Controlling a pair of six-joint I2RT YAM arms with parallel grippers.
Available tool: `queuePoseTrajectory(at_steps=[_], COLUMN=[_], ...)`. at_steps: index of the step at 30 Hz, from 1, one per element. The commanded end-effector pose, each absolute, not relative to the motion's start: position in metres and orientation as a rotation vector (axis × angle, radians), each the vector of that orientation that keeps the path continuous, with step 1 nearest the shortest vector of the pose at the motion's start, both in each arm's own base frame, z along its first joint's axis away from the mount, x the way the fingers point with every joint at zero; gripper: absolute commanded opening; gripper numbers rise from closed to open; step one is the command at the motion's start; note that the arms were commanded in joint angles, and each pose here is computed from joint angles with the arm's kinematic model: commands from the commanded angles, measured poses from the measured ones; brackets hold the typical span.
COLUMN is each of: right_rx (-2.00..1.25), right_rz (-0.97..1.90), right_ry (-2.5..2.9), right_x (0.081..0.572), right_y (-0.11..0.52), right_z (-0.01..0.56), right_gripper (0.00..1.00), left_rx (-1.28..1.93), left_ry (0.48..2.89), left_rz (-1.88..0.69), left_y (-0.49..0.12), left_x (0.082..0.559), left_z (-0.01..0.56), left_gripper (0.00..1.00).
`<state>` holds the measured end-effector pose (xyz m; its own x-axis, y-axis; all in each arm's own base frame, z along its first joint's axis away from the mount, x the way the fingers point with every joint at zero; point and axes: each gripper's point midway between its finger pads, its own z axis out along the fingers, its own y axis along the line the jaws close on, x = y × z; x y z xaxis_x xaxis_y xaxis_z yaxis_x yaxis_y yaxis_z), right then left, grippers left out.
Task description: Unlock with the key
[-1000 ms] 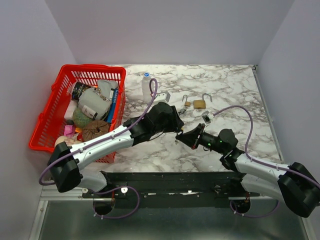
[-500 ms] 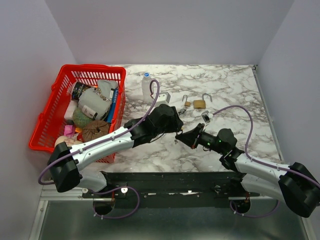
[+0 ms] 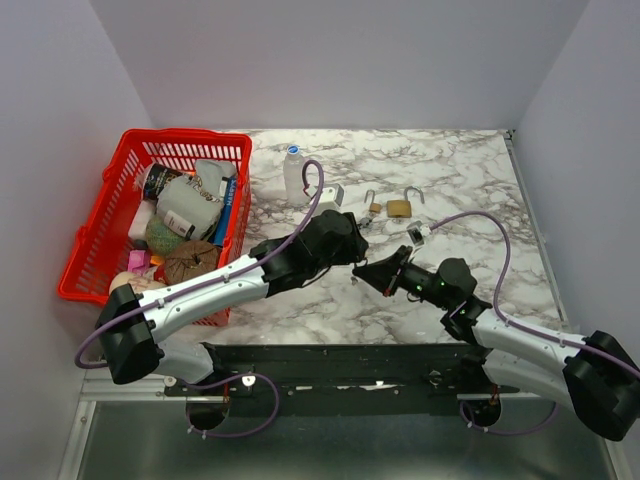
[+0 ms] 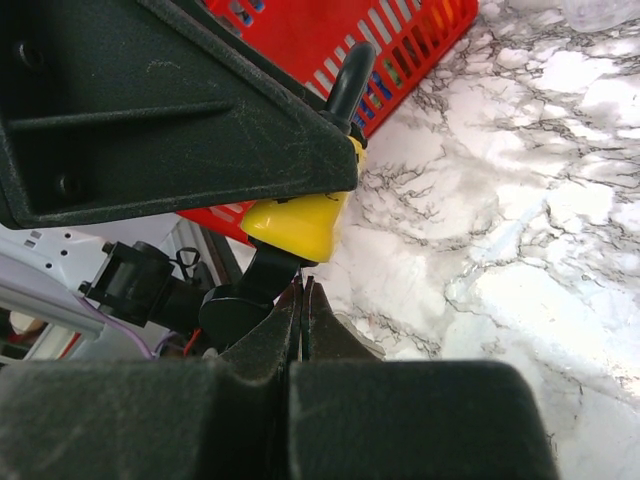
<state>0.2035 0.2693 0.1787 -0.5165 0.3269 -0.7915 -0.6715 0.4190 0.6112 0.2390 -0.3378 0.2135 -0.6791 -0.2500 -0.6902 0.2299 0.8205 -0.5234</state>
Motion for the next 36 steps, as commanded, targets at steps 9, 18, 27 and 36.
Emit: queuePoseTrajectory(at_steps=[9,18,27,36], right_rx=[-0.098,-0.107,-0.051,-0.054], right_rz=[1.136,1.149,1.173,1.19], right_ry=[1.509,1.405,1.325,1.333], right_x=[0.243,0.239,0.237,0.242], right_y=[0.243,0.239,0.23,0.237], right_z=[0.224,0.238,0.253,0.244], right_gripper=[0.01,0.01,0.01,0.01], left_rx=[0.066,0.065,0.053,0.003], left_ry=[2.23,2.256,2.267,2.249], left_rz=[-0.624,-0.523,-0.478,-0.517], left_y=[-0.327,-0.322,-0.321,-0.328], left_x=[0.224,0.226,0.225,0.227], left_z=[0.198,0.185,0.176,0.181], left_gripper=[0.0,0.0,0.0,0.0])
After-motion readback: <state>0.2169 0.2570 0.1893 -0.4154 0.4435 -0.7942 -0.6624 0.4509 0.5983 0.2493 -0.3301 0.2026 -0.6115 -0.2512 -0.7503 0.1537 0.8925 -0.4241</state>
